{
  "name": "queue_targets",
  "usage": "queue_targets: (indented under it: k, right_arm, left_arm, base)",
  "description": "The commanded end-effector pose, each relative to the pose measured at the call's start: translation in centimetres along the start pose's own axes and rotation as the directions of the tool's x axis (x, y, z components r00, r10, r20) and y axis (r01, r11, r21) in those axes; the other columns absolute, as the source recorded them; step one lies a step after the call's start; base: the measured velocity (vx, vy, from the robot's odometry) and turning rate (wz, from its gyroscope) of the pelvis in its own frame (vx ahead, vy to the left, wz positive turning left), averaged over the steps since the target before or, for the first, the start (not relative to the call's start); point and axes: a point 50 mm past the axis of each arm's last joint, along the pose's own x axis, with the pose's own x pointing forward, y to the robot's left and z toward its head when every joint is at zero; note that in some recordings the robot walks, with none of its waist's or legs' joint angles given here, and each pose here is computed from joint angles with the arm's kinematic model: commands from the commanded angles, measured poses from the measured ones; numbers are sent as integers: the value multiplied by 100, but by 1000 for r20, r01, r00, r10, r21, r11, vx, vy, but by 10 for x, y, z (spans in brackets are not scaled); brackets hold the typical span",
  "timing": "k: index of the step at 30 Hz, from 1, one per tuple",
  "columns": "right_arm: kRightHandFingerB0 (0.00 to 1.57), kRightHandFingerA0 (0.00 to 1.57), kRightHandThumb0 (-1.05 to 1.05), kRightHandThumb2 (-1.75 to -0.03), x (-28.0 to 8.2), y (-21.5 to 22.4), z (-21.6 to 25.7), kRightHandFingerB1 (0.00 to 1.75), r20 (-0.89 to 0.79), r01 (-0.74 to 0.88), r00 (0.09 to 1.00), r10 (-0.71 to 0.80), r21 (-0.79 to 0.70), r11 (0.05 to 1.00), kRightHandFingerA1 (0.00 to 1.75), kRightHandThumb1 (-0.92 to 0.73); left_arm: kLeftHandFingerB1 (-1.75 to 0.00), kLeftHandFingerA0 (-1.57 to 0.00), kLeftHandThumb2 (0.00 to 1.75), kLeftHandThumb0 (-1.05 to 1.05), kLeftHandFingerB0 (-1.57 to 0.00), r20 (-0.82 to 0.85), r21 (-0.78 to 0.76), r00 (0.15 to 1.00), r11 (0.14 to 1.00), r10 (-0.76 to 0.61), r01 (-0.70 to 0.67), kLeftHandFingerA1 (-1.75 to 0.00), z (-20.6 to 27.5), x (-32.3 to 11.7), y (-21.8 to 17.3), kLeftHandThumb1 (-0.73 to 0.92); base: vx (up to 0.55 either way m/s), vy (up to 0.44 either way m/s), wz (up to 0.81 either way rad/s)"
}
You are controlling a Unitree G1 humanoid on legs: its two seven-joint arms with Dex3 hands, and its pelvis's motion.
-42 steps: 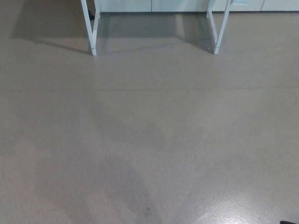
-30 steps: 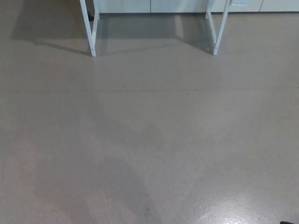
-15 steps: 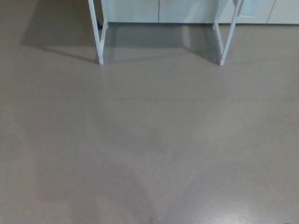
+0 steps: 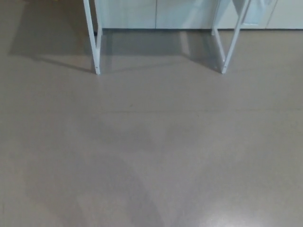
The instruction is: The robot walk towards a table in front and pick up a black pencil case on the left hand side and put the pencil case into a small container on the right hand side
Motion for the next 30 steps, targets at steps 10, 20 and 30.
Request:
queue_targets:
  k: [10,20,30]
  right_arm:
    - [33,53,-41,-60,1,-8,1,36,6,15,1000,-15,-37,999,43,-66]
    - [33,51,-41,-59,-18,-4,-21,37,-33,-4,999,3,-34,999,45,-67]
    - [36,56,-44,-58,-40,-1,-52,37,-118,-3,993,-3,-50,999,45,-64]
  left_arm:
    - [-33,-55,58,-37,-37,1,18,1000,1000,2,-2,-38,2,0,0,57]
    - [-41,-50,70,-41,-32,-53,-1,998,1000,-20,20,-47,-19,-14,-3,47]
    - [-42,-49,72,-46,-33,-134,87,991,996,-17,29,-47,-40,-30,-6,46]
  base:
    - [294,-163,17]
    - [329,191,-18]
    - [317,86,8]
